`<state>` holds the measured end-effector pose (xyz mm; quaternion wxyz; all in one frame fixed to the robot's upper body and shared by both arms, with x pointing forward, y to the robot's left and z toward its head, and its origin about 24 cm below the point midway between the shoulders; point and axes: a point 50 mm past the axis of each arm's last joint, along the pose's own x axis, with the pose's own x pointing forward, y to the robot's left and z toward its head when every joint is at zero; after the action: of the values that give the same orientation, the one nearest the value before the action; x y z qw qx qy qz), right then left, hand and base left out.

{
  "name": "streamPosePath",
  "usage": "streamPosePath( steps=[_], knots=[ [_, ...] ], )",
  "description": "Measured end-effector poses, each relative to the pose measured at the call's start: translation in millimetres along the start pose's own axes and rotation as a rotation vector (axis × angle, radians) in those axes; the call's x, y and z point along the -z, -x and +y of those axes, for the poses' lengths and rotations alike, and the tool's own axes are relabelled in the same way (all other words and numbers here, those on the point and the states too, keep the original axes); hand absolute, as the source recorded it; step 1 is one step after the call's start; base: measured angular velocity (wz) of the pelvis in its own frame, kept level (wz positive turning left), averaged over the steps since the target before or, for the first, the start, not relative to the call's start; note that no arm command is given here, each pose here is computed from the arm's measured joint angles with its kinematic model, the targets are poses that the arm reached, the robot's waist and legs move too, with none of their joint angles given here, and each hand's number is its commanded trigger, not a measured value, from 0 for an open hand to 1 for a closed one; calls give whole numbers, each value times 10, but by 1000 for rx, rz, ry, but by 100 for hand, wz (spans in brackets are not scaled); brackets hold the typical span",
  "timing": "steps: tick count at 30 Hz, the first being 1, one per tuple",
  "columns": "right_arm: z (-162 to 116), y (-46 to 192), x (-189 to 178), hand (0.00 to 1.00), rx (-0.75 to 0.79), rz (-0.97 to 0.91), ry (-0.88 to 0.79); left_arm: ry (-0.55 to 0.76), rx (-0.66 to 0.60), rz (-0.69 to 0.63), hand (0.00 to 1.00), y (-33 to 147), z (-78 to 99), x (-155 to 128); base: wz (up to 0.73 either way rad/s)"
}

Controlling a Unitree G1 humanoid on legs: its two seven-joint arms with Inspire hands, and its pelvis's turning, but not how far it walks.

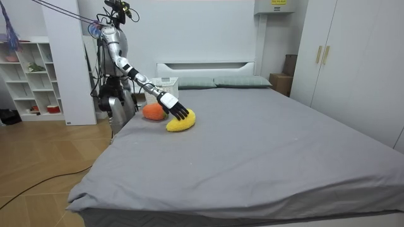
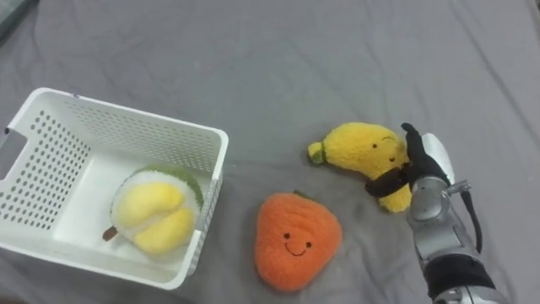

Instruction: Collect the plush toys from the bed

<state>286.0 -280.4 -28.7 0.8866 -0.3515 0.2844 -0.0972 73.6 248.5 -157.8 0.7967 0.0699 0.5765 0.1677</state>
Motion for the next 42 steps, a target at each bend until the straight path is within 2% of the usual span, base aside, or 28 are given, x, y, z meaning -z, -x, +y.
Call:
streamPosePath(
  steps=[4,11,20,21,22,23,42],
  knots=[
    [-2,-8,94,0,21,41,15,-13,1,4,0,-1,-3,16,21],
    [-78,-50,122,0,106,109,-81,-43,8,26,0,1,-20,74,15],
    [-197,-50,210,0,201,147,-66,-62,17,0,0,1,-32,33,2],
    [-221,-49,220,16,213,150,-62,-63,18,-4,0,1,-34,28,0],
    [-232,-49,223,63,219,150,-61,-64,18,-5,0,1,-35,27,0],
    [-250,-51,218,100,230,145,-61,-64,19,-7,0,1,-37,25,0],
    [-338,-40,307,100,282,176,-50,-78,75,-7,0,6,-100,28,0]
  ],
)
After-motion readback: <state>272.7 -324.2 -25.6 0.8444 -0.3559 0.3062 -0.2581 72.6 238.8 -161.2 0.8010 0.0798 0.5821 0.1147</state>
